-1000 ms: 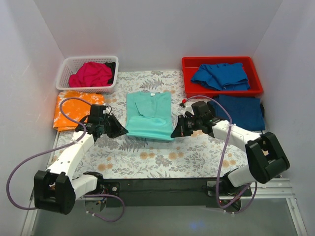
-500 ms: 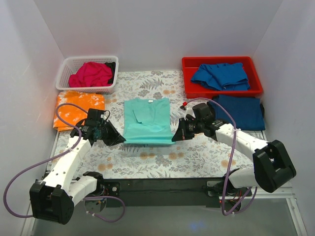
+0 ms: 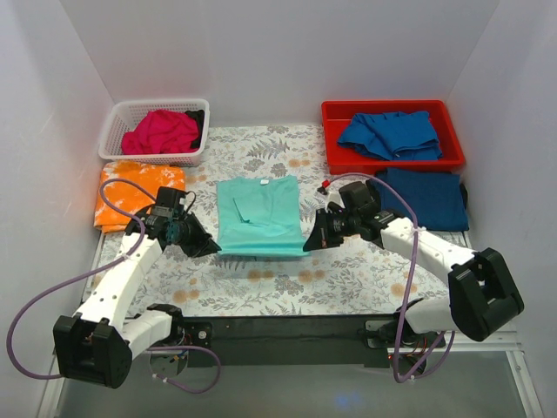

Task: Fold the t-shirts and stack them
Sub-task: Fold the long partially folded tshirt into a neat square

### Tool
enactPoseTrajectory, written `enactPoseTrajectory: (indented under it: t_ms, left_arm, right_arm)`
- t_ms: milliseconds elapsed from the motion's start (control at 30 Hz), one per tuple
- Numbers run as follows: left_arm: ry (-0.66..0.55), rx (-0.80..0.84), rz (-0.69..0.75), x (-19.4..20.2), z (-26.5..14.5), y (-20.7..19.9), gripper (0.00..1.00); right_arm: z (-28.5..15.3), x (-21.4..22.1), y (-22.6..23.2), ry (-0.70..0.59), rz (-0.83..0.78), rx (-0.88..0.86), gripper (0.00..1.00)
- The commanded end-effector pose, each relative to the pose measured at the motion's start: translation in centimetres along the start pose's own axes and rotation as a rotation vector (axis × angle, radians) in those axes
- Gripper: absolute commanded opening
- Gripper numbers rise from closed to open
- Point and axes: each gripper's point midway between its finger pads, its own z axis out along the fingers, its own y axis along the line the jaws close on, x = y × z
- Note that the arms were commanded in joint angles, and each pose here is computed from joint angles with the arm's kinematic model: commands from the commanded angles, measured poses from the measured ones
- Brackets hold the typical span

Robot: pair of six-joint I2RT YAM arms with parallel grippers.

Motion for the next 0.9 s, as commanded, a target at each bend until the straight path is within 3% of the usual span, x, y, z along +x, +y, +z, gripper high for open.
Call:
enactPoseTrajectory:
  t_ms: [0, 300, 867]
  left_arm:
    - [-0.146, -0.043, 0.026, -3.5, -1.4, -0.7, 0.00]
    - [-0.318, 0.010, 0.072, -10.0, -2.8, -6.1, 0.00]
    - [-0.305, -0.056, 0.126, -18.3, 7.0, -9.9, 0.00]
  right_arm:
    - [-0.8, -3.1, 0.3, -0.064, -0.036, 0.053, 0.01]
    - [-0.8, -10.1, 2.6, -0.164, -0.126, 0.070, 0.01]
    - [3.7, -20.1, -1.5, -0.210, -0.104, 0.164, 0.01]
